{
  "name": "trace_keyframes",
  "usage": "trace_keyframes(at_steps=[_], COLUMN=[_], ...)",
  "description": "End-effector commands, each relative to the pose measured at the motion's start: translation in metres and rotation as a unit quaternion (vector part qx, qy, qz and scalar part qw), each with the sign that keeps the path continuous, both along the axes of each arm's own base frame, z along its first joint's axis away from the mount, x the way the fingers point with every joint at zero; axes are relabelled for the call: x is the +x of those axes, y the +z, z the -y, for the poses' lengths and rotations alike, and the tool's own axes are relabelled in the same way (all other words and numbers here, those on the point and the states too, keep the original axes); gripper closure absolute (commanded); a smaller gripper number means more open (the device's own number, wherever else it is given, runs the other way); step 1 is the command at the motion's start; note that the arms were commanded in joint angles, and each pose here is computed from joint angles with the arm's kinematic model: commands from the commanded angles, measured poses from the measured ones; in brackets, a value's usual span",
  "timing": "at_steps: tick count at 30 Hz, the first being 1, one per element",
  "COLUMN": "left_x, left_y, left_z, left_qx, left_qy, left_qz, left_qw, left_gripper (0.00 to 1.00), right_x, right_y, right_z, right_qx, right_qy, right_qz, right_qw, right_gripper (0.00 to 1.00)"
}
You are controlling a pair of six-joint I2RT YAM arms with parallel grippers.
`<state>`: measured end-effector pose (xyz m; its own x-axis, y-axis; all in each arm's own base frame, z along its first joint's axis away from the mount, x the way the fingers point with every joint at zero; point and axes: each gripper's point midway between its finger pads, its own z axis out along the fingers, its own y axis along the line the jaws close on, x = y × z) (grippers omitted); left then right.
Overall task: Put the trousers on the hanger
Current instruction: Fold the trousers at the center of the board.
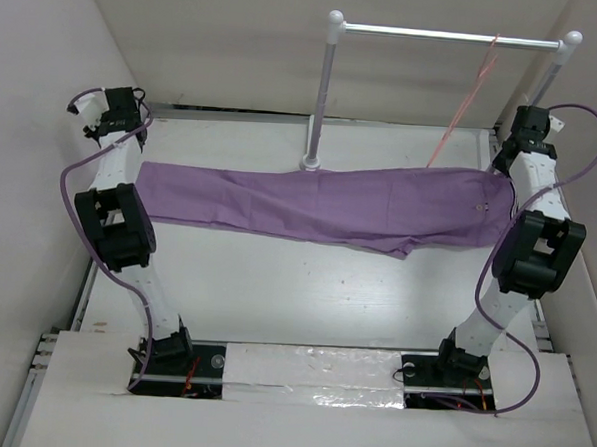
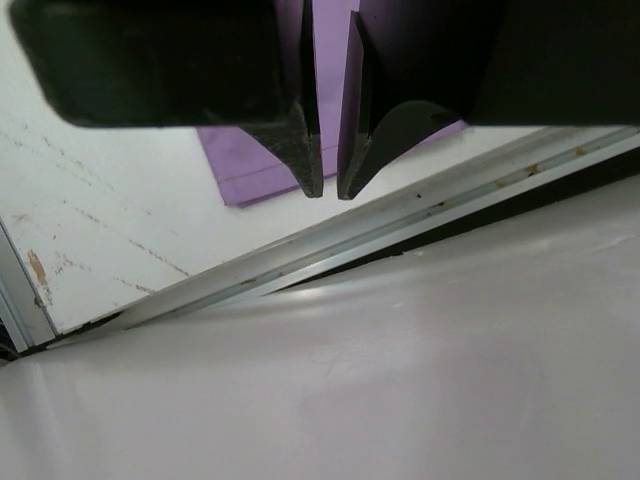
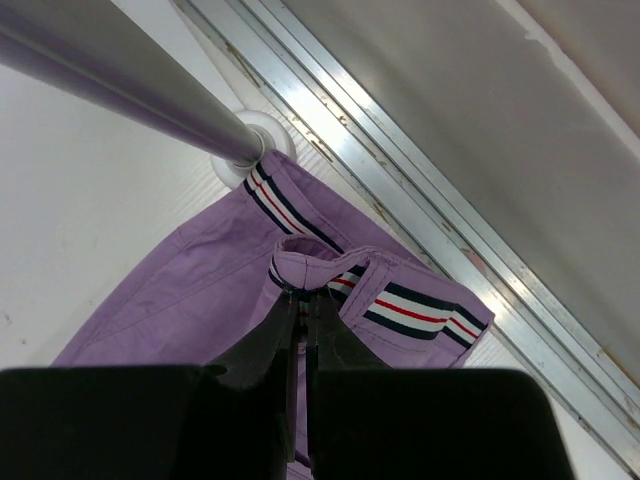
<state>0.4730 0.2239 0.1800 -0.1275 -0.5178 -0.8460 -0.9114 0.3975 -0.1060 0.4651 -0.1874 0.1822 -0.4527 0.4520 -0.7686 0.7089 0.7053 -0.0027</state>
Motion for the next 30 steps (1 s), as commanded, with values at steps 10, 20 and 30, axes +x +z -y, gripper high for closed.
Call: trace_keyframes(at_steps=[10,20,30], left_x=[0.026,-0.032,-0.070], left_y=[-0.007,-0.059,-0.122], left_z=[0.023,0.052,0.070], left_qx=[-0.007,-0.121,-0.183], left_qy=[-0.061,-0.087,-0.079], left_qz=[0.019,0.024,-0.051], left_qw=[0.998,0.988,0.979], left_gripper=[0.83,0.63,0.59], right_x=[0.051,0.020,-0.041], right_y=[0.018,0.027,0.039], right_z=[0.000,-0.018,-0.087], right_qx=[0.044,0.137,0.172], right_qy=[0.019,0.017,0.097], right_qz=[0.096,0.176,0.299], right_qw=[0.994,0.975,0.933], right_gripper=[0.84,0.07,0.85])
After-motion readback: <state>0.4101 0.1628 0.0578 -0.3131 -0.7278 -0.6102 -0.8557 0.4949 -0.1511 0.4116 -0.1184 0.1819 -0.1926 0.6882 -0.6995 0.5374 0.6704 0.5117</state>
